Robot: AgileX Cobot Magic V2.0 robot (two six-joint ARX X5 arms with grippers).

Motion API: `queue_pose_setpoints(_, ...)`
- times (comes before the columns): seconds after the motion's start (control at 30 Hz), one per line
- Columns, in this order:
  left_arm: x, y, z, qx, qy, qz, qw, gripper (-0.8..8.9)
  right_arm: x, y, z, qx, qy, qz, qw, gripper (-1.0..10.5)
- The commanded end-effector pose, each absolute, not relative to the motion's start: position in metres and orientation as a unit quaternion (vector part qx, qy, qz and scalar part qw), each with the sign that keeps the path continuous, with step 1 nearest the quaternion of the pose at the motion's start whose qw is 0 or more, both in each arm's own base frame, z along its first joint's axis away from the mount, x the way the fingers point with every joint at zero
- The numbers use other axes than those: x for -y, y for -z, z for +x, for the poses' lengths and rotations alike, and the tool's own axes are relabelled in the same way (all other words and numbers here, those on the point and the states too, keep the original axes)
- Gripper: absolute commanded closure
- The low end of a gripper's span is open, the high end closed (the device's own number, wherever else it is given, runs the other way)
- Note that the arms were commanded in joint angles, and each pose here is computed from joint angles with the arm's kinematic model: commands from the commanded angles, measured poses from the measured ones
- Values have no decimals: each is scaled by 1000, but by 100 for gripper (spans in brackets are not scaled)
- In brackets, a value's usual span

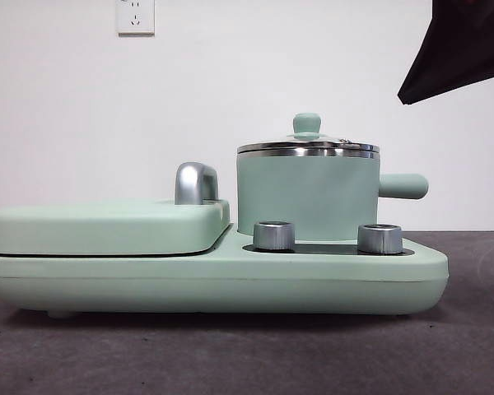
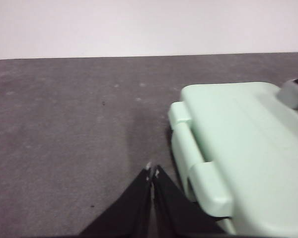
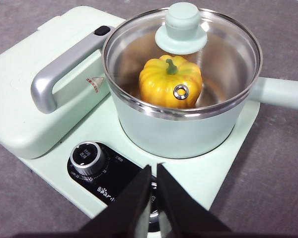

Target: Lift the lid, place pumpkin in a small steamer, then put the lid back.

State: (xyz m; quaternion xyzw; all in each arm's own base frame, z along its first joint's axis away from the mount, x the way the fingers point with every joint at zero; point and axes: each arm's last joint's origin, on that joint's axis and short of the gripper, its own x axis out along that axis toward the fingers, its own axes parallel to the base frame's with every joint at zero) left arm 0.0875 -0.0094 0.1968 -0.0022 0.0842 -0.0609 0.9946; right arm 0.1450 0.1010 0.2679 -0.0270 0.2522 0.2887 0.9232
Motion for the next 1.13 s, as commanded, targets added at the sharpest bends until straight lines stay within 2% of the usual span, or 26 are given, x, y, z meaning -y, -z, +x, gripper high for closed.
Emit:
queue_pose_setpoints(0.03, 8, -182, 88, -64, 53, -4, 997, 807, -103, -271, 145, -247, -292, -22, 924, 935)
queue_pose_setpoints(0.3, 8, -149, 95, -91, 46, -7, 995, 807, -103, -272, 146, -243, -293, -20, 925, 935)
queue_pose_setpoints(1.13, 8, -150, 95, -89, 46, -11, 995, 807, -103, -273, 145, -237, -296, -32, 925, 935)
